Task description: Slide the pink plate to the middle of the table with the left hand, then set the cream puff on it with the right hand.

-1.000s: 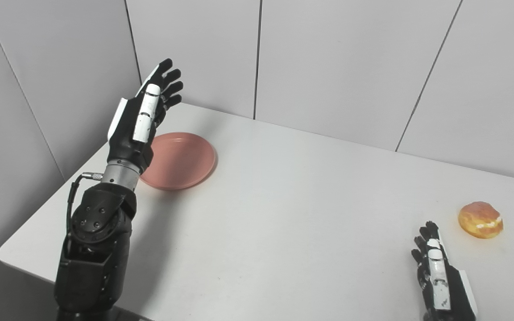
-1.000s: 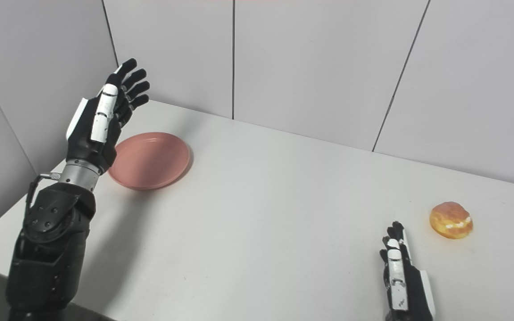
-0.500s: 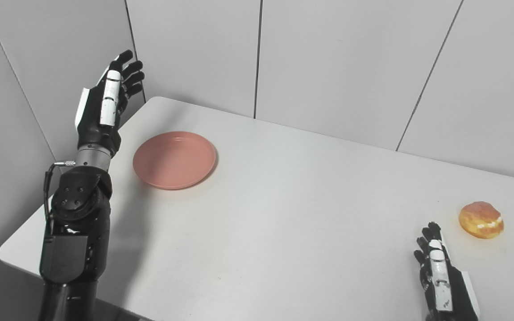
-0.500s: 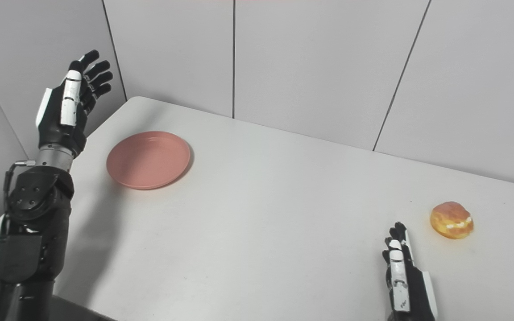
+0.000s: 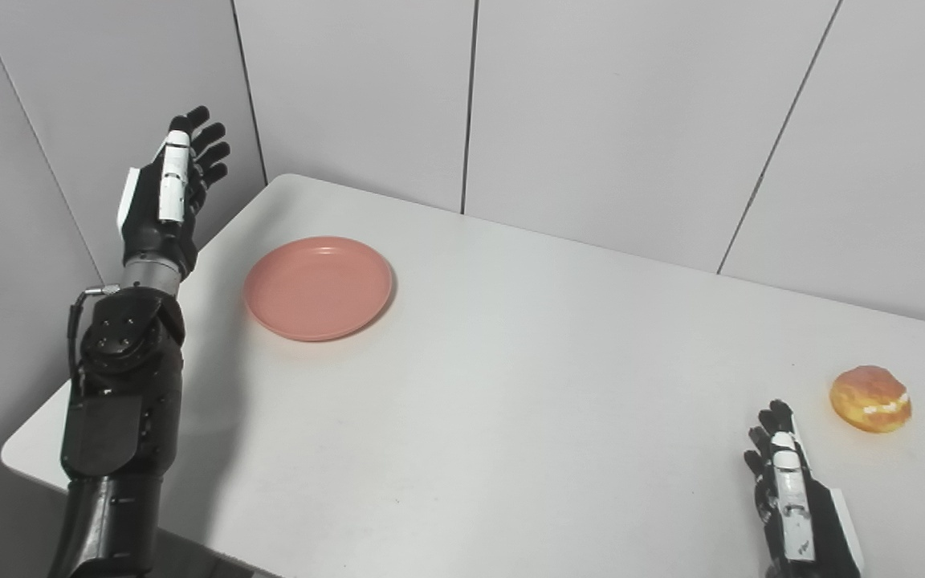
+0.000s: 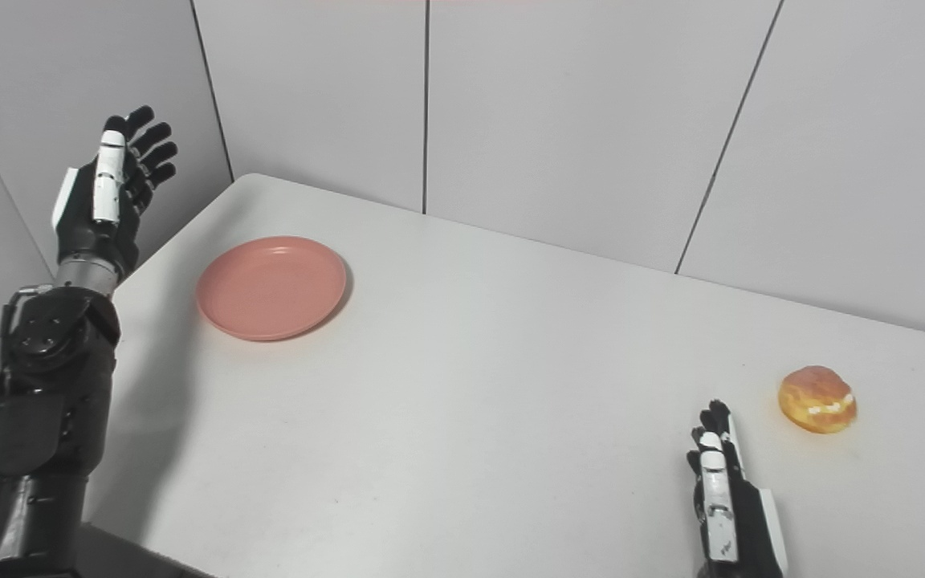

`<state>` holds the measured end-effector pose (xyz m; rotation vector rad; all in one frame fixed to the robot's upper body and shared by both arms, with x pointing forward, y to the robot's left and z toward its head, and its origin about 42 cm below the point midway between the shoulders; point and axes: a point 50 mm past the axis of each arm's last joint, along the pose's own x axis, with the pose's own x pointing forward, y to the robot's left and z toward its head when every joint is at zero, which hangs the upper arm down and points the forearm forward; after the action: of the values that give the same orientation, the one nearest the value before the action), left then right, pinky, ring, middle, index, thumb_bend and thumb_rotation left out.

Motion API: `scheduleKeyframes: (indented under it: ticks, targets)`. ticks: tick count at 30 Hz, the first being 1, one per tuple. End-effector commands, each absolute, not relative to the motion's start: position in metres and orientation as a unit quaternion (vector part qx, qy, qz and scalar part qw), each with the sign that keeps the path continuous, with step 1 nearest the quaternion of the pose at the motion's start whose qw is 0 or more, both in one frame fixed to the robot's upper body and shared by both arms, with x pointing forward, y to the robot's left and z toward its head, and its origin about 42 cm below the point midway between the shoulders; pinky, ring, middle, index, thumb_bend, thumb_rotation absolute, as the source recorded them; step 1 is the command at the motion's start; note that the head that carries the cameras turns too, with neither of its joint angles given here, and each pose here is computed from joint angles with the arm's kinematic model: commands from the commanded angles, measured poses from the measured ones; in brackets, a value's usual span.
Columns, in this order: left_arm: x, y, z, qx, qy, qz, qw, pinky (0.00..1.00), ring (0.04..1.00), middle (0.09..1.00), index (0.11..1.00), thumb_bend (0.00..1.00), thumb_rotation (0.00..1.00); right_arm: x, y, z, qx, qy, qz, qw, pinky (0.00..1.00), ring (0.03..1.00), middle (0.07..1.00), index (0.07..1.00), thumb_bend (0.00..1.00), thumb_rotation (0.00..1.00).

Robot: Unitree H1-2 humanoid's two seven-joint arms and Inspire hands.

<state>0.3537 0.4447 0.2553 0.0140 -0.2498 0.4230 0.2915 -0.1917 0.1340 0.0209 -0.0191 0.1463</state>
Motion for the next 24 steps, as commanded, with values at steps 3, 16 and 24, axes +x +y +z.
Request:
scheduleKeyframes:
  ticks: [3, 16, 24]
  targets:
    - [0.363, 0.450, 0.278, -0.006, -0.157, 0.209, 0.965, 0.89, 0.882, 0.876, 0.856, 0.36, 1.00, 0.296, -0.191, 0.151, 0.009, -0.062, 0.080, 0.995, 1.00, 1.000, 1.000, 1.000, 0.19, 1.00]
    - [0.367, 0.455, 0.257, -0.022, -0.117, 0.217, 0.969, 0.89, 0.888, 0.881, 0.857, 0.34, 1.00, 0.297, -0.193, 0.150, 0.015, -0.062, 0.078, 0.995, 1.00, 1.000, 1.000, 1.000, 0.17, 1.00]
    - [0.374, 0.463, 0.245, -0.032, -0.100, 0.227, 0.968, 0.89, 0.878, 0.870, 0.848, 0.31, 1.00, 0.296, -0.193, 0.151, 0.012, -0.054, 0.076, 0.996, 1.00, 1.000, 1.000, 1.000, 0.18, 1.00]
